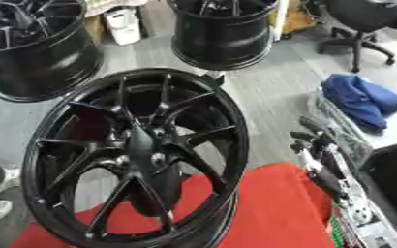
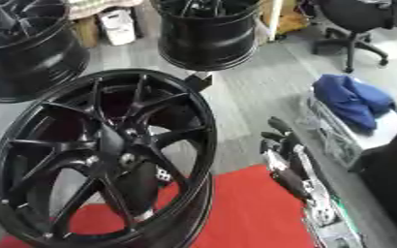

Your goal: Pull the pin out of the wheel hub.

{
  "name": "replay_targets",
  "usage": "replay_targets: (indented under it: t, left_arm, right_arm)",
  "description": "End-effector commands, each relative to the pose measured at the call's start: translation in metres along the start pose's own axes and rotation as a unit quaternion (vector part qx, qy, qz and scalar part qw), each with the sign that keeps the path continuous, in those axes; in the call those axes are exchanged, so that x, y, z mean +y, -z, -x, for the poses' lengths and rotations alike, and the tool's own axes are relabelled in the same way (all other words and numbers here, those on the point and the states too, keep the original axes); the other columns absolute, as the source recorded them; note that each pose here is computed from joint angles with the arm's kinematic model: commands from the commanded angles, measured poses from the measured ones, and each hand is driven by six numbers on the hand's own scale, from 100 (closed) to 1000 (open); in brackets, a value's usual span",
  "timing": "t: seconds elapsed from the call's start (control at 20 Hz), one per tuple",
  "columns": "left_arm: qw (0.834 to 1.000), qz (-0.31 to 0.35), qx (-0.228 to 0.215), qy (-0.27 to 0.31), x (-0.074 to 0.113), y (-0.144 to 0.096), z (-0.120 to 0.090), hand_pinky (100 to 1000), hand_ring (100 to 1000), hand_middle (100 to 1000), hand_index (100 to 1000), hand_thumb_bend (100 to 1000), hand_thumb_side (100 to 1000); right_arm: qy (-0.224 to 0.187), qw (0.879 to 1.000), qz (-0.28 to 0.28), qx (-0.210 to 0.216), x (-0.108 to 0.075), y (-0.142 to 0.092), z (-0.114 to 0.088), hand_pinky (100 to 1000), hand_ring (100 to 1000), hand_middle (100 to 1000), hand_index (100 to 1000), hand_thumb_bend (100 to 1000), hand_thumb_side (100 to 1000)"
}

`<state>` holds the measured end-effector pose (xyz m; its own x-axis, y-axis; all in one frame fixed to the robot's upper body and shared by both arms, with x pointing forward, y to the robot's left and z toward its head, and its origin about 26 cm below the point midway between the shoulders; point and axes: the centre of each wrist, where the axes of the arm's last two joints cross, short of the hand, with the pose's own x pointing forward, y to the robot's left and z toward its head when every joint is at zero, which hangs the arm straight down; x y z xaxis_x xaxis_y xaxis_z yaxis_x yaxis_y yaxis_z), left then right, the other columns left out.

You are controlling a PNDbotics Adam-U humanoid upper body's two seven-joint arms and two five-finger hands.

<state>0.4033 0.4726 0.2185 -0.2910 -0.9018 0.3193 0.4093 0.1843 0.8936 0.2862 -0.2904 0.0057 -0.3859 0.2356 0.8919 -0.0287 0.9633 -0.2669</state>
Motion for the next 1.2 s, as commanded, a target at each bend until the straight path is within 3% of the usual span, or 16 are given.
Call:
replay_targets:
  t: [0.05, 0.15, 0.35, 0.5, 0.6, 0.65, 0.75, 0.9, 1.05, 1.2]
  left_arm:
    - [0.999, 0.007, 0.044, -0.002, -0.014, -0.01, 0.028, 637, 458, 511, 731, 346, 258]
    - [0.995, -0.024, 0.091, -0.02, -0.036, -0.005, 0.041, 737, 659, 729, 846, 505, 408]
    - [0.982, -0.087, 0.165, -0.022, -0.072, 0.003, 0.056, 855, 843, 898, 946, 646, 646]
    - [0.971, -0.125, 0.202, -0.03, -0.094, 0.002, 0.065, 863, 871, 930, 961, 659, 685]
    - [0.961, -0.17, 0.213, -0.048, -0.104, -0.001, 0.069, 848, 856, 913, 948, 622, 702]
    - [0.956, -0.193, 0.211, -0.059, -0.107, -0.001, 0.069, 814, 824, 879, 920, 559, 717]
    - [0.945, -0.255, 0.181, -0.095, -0.111, -0.002, 0.064, 796, 808, 859, 903, 526, 719]
    - [0.92, -0.341, 0.096, -0.166, -0.111, -0.002, 0.041, 756, 768, 812, 873, 442, 737]
    - [0.877, -0.409, 0.002, -0.253, -0.122, -0.011, 0.005, 729, 730, 768, 849, 395, 740]
    - [0.842, -0.431, -0.042, -0.323, -0.148, -0.024, -0.027, 705, 695, 740, 834, 378, 765]
  right_arm:
    - [-0.006, 1.0, 0.003, -0.011, -0.005, 0.005, -0.005, 752, 859, 1000, 923, 100, 524]
    - [-0.004, 1.0, 0.003, -0.012, -0.004, 0.005, -0.006, 752, 859, 1000, 923, 100, 524]
    - [-0.002, 1.0, 0.004, -0.013, -0.003, 0.005, -0.006, 753, 859, 1000, 923, 100, 524]
    - [-0.002, 1.0, 0.006, -0.012, -0.003, 0.005, -0.006, 753, 859, 1000, 923, 100, 524]
    - [-0.001, 1.0, 0.006, -0.013, -0.003, 0.005, -0.006, 753, 859, 1000, 923, 100, 524]
    - [-0.001, 1.0, 0.006, -0.013, -0.003, 0.005, -0.006, 753, 859, 1000, 923, 100, 524]
    - [-0.001, 1.0, 0.007, -0.013, -0.003, 0.005, -0.006, 753, 859, 1000, 923, 100, 524]
    - [-0.001, 1.0, 0.009, -0.014, -0.003, 0.006, -0.006, 753, 859, 1000, 923, 100, 524]
    - [0.0, 1.0, 0.011, -0.016, -0.003, 0.007, -0.007, 753, 859, 1000, 923, 100, 524]
    - [0.002, 1.0, 0.015, -0.017, -0.002, 0.008, -0.007, 753, 859, 1000, 923, 100, 524]
